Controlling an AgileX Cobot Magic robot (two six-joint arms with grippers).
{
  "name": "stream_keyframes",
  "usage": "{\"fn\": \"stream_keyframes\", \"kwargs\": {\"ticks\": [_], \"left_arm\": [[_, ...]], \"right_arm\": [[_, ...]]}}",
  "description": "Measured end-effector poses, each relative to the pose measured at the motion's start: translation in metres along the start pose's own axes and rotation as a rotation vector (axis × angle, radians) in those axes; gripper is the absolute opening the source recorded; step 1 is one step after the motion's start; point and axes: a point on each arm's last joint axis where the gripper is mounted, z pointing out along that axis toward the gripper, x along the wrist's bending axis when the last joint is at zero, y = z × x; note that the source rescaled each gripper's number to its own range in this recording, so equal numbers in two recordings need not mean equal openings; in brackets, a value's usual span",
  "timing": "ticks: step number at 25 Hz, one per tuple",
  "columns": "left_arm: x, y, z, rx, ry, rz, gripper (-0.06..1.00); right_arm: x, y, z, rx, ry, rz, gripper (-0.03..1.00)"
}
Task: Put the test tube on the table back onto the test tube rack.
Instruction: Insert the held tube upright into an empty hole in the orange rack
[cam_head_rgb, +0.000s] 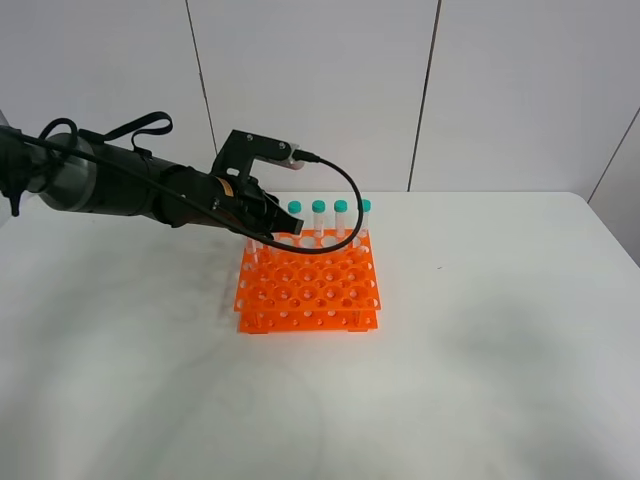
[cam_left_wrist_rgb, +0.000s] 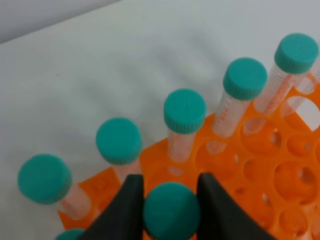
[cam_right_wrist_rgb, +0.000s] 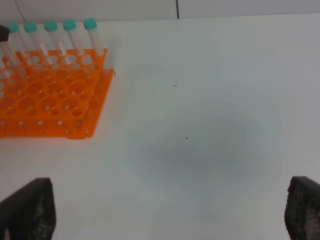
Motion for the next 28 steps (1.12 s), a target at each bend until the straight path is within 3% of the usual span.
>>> {"fn": "stream_keyframes", "kwargs": {"ticks": [28], "left_arm": [[0.0,-0.011,0.012,0.002,0.001,-0.002,0.0]], "right_arm": [[0.0,0.0,0.0,0.0,0.003,0.002,1.0]]}}
